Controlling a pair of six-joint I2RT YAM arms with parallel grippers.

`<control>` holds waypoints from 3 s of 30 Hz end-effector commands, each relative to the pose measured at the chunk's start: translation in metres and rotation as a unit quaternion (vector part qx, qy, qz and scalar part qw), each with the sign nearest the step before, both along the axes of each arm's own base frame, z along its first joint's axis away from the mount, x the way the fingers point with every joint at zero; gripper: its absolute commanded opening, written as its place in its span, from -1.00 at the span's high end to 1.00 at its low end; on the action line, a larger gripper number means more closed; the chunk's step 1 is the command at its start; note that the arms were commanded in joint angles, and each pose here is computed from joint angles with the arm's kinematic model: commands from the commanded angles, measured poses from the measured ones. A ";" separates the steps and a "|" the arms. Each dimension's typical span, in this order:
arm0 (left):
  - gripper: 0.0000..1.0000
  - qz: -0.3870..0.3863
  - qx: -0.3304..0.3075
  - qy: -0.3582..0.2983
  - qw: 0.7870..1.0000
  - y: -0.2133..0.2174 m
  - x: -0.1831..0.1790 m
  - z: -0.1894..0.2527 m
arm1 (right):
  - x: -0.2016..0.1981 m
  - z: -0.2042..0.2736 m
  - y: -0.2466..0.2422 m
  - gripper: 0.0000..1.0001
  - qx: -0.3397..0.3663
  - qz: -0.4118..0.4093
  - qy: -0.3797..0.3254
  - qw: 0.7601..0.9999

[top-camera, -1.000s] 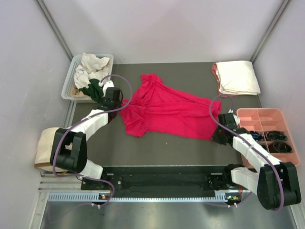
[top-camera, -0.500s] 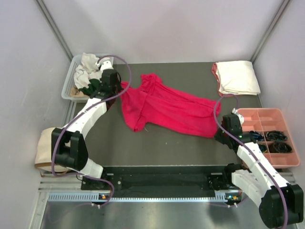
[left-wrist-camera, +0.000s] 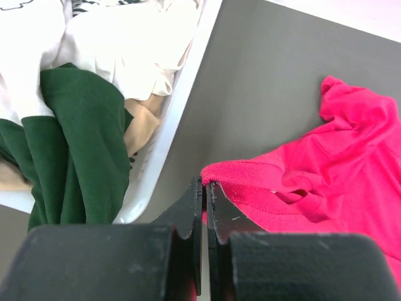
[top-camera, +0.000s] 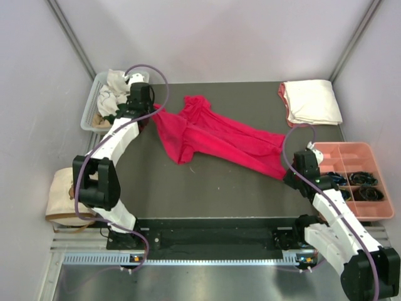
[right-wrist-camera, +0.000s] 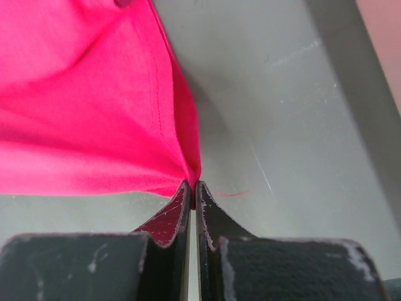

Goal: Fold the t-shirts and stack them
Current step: Flatten out the tshirt

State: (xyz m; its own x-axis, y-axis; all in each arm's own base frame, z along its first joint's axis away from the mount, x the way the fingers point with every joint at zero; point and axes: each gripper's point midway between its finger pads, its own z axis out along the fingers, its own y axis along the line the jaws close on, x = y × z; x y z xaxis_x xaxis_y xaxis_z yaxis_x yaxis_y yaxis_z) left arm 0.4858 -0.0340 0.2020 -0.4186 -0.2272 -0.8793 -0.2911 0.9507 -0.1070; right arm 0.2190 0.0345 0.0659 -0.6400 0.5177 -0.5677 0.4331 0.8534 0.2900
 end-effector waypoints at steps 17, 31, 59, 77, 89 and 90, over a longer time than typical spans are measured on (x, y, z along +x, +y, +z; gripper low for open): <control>1.00 -0.028 -0.048 -0.119 0.991 0.014 -0.149 0.114 | 0.024 0.030 -0.003 1.00 -0.016 0.001 -0.044 0.999; 1.00 -0.050 -0.063 -0.047 0.996 -0.012 -0.061 0.045 | 0.025 0.034 -0.009 1.00 -0.029 -0.008 -0.047 0.998; -0.98 0.004 -0.053 -0.074 0.996 -0.008 0.024 0.037 | 0.025 0.021 0.000 1.00 -0.015 0.013 -0.042 0.999; -0.67 -0.048 -0.115 0.078 0.989 -0.085 -0.194 -0.115 | 0.031 0.011 0.010 1.00 -0.002 0.038 -0.032 0.999; 0.00 -0.003 -0.083 0.103 0.991 -0.075 -0.187 -0.146 | 0.029 0.013 0.009 1.00 -0.002 0.035 -0.032 0.999; 0.02 -0.003 -0.081 0.107 0.991 -0.075 -0.187 -0.149 | 0.029 0.013 0.009 1.00 -0.002 0.036 -0.032 0.999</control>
State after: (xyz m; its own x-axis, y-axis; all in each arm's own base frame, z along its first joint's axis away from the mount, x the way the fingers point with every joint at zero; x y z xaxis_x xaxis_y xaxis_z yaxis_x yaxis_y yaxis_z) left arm 0.2853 -0.1066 0.0446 -0.6410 -0.3308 -0.6926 -0.2969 0.9390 -0.1738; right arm 0.2403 0.0434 0.0688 -0.6625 0.4751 -0.5791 0.3721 0.8797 0.2961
